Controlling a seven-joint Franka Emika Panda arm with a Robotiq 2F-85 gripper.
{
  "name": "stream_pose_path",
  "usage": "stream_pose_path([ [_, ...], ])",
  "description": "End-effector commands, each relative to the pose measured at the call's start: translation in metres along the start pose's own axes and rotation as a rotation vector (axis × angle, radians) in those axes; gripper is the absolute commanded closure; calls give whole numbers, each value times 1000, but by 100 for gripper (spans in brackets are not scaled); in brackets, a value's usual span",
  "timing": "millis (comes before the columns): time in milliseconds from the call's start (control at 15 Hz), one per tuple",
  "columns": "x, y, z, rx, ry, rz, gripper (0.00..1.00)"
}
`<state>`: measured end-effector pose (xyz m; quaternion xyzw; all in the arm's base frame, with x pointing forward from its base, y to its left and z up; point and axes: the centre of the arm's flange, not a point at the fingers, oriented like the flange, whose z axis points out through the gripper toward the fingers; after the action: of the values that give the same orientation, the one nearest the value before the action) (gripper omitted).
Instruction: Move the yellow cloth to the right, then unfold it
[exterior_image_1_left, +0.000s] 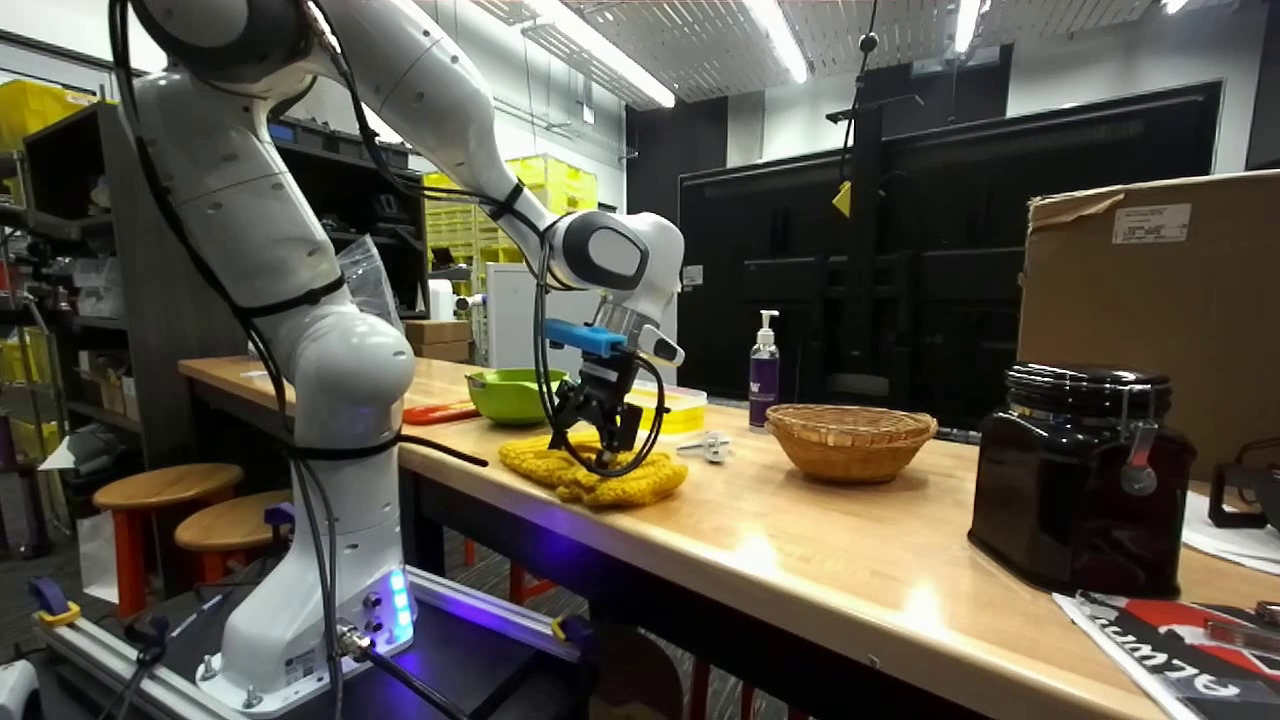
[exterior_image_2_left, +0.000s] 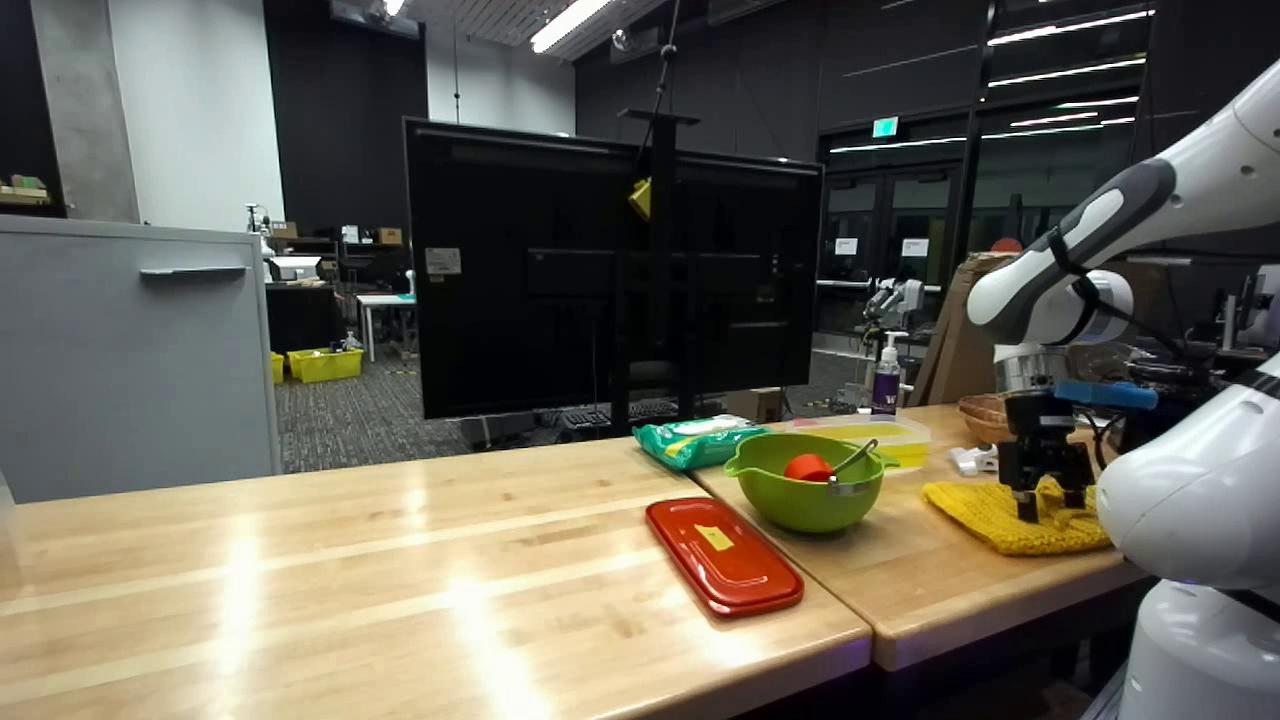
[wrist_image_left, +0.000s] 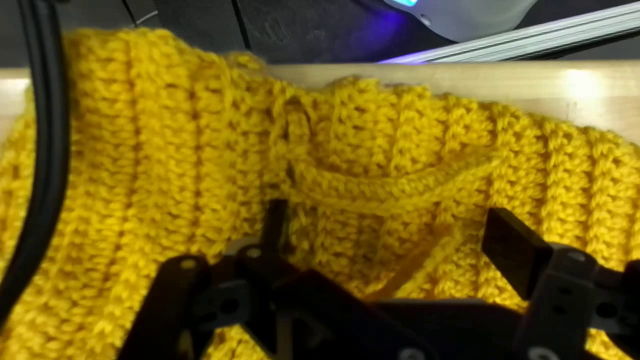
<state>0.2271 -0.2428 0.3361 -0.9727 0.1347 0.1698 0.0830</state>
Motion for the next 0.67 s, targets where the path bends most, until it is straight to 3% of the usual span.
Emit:
stream_pose_path([
  [0,9,-23,1,-17,28,-34,0],
  [600,18,-57,-17,-71,56,-124,0],
])
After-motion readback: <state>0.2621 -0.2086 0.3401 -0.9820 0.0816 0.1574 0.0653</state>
